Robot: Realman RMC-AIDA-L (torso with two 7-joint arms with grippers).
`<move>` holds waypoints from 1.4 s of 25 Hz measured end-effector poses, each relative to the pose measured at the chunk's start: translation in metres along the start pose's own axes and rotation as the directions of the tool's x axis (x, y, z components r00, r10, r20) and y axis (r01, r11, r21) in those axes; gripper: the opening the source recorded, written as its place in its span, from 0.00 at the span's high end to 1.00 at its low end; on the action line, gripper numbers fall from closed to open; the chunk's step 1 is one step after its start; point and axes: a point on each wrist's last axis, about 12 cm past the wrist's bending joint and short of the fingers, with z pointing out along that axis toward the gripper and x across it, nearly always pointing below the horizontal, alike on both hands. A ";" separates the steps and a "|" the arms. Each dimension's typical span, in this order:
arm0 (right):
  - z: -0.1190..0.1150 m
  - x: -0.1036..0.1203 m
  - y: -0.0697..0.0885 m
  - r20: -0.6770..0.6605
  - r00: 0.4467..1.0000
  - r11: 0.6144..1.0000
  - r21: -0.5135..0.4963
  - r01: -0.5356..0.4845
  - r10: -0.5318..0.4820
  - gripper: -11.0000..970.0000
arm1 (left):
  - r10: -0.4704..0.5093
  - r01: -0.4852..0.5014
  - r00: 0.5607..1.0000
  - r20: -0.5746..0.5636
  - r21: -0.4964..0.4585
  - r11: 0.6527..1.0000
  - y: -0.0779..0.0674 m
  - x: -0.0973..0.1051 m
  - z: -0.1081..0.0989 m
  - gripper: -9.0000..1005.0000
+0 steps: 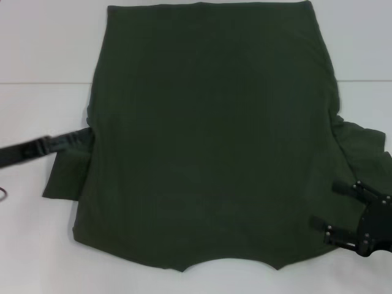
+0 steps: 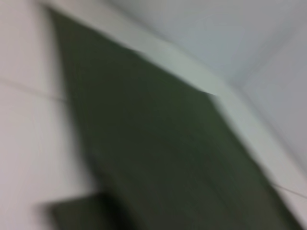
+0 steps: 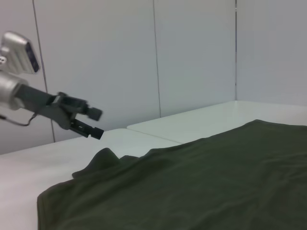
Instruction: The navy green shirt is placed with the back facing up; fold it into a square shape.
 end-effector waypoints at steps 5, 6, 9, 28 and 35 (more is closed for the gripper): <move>0.001 0.000 0.000 -0.001 1.000 1.000 -0.004 0.001 -0.001 0.02 | -0.040 0.044 0.999 0.032 -0.127 0.991 0.015 -0.011 0.003 0.09; 0.001 0.000 0.000 -0.001 1.000 1.000 -0.005 0.000 0.000 0.02 | -0.038 0.043 0.999 0.036 -0.141 0.989 0.016 -0.012 0.004 0.09; 0.001 0.000 0.001 -0.001 1.000 1.000 -0.006 -0.002 0.002 0.02 | -0.022 0.028 0.999 0.036 -0.184 0.982 0.019 -0.013 0.011 0.09; 0.000 0.000 0.000 0.004 1.000 1.000 0.004 -0.011 0.011 0.02 | 0.036 -0.047 0.998 -0.057 -0.198 0.979 0.017 0.005 0.026 0.09; 0.000 0.001 0.000 0.002 1.000 1.000 0.004 -0.012 0.012 0.02 | 0.034 -0.047 0.997 -0.069 -0.188 0.981 0.015 0.008 0.028 0.09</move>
